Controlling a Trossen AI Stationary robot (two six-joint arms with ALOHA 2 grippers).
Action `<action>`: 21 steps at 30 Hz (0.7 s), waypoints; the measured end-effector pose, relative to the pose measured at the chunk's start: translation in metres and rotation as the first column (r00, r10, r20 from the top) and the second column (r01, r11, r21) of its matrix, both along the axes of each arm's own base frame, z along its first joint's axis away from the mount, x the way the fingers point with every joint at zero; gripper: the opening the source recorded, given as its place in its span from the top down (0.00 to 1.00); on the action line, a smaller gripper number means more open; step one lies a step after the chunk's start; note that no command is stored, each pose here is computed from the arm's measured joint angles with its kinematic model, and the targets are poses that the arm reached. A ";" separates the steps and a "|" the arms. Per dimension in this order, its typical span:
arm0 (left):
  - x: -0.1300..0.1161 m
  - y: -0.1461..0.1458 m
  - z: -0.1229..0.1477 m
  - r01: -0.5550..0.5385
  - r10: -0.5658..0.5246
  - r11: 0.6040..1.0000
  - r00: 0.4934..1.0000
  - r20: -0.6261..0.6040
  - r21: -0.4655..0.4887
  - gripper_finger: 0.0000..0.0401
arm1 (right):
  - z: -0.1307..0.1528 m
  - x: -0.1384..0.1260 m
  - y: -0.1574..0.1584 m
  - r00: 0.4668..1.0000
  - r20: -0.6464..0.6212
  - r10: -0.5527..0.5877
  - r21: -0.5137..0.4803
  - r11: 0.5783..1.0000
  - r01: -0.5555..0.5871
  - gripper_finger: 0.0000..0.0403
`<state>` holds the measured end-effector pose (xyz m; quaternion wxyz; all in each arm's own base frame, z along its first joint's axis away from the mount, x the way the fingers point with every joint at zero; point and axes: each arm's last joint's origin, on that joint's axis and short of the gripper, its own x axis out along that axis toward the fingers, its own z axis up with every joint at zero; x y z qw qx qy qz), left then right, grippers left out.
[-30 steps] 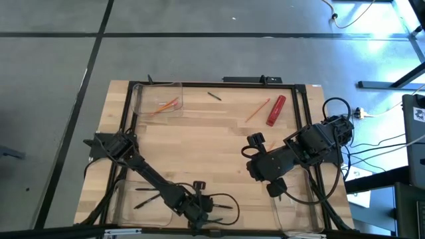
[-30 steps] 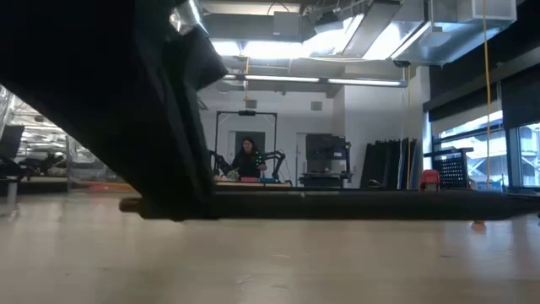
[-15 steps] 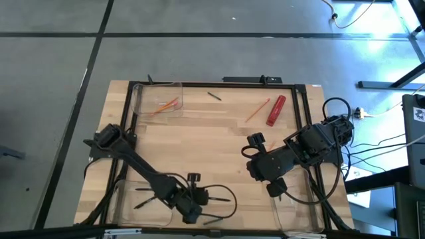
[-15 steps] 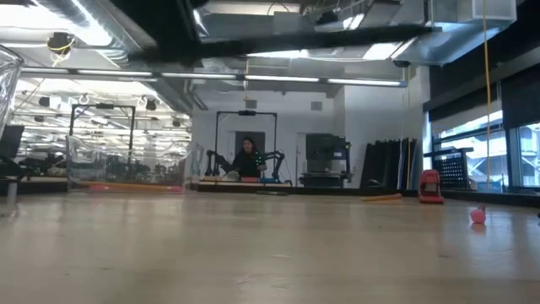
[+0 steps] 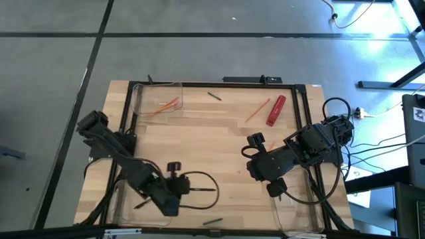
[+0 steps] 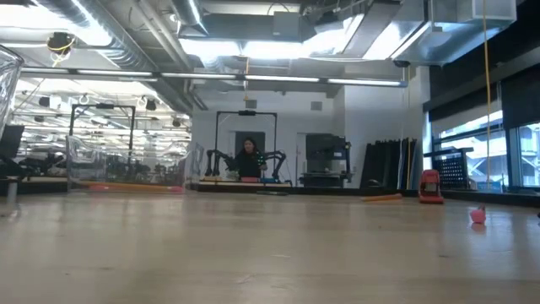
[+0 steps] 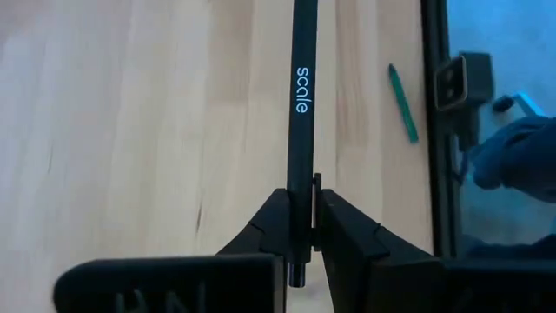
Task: Sort crayons/erasers/pens/pencils in bins
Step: Put the black pen into the bottom left transparent bin
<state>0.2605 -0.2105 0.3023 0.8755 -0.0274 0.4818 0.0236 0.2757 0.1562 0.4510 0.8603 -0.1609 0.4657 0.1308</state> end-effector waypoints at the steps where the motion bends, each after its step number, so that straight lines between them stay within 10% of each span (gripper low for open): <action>1: -0.006 0.001 0.003 -0.006 0.006 1.000 1.000 -0.018 -0.008 0.91 | 0.000 0.000 0.000 1.000 0.000 0.000 0.000 1.000 0.000 0.98; 21: -0.095 -0.017 0.017 -0.137 0.076 0.981 0.920 -0.384 -0.134 0.90 | 0.000 0.000 0.000 1.000 0.003 0.000 0.001 1.000 0.000 0.98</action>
